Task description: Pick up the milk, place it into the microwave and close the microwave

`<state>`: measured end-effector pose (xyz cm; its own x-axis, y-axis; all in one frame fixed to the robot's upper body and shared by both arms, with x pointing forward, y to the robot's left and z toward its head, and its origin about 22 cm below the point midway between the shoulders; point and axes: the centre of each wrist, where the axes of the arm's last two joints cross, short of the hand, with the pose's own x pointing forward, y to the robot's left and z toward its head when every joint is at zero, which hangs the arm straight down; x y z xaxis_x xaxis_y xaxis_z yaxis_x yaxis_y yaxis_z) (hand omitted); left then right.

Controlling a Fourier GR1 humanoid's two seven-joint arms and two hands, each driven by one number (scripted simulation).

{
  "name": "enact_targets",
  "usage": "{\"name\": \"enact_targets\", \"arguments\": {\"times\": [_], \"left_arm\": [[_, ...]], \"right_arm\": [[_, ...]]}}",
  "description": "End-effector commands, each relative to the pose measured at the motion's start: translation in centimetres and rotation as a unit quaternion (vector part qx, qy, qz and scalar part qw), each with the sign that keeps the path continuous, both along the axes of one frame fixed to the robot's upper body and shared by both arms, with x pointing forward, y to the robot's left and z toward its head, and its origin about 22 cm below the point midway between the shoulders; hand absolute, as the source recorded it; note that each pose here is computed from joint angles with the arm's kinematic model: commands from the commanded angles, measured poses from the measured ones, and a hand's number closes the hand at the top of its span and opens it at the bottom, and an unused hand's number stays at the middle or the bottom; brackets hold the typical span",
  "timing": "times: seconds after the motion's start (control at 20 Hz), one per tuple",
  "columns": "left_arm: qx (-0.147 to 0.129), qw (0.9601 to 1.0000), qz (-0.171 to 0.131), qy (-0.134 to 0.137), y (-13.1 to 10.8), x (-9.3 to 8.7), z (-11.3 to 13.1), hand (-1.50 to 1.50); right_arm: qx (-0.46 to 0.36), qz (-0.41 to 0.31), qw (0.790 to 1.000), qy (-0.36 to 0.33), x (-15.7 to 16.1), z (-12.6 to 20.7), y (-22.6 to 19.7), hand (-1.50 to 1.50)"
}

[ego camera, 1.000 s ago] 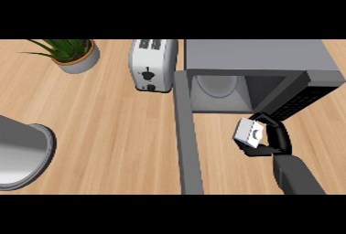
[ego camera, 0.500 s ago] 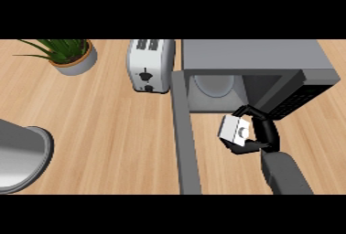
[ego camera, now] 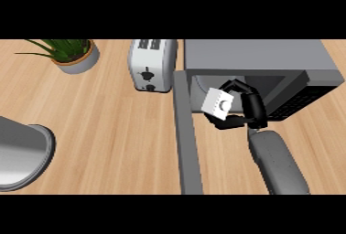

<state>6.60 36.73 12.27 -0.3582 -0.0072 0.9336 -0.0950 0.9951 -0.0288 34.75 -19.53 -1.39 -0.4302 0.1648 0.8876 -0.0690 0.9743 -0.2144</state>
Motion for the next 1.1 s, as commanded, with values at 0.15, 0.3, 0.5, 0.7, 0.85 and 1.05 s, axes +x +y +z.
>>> {"name": "enact_targets", "arguments": {"times": [0.15,0.3,0.5,0.7,0.85,1.05], "left_arm": [[-0.003,1.0000,-0.005,-0.003,0.5,0.7,0.5,-1.50],[-0.001,1.0000,-0.009,0.005,0.8,0.7,-0.6,-1.50],[0.010,0.9999,-0.008,-0.002,0.4,0.6,-0.6,-1.50],[0.007,0.9998,-0.019,-0.006,1.0,1.3,-1.1,-1.50],[-0.001,0.9993,-0.035,-0.008,0.0,2.8,-1.1,-1.50],[0.004,0.9996,-0.025,-0.009,1.1,2.4,-0.7,-1.50]], "right_arm": [[-0.092,-0.033,0.995,-0.002,4.0,2.9,2.6,1.50],[-0.119,-0.049,0.992,-0.003,6.5,4.5,3.4,1.50],[-0.142,-0.079,0.987,0.010,7.2,4.3,4.8,1.50],[-0.154,-0.118,0.981,0.007,7.8,3.4,2.6,1.50],[-0.153,-0.138,0.979,-0.001,9.2,5.6,2.0,1.50],[-0.182,-0.194,0.964,-0.017,9.5,5.8,0.5,1.50]]}}
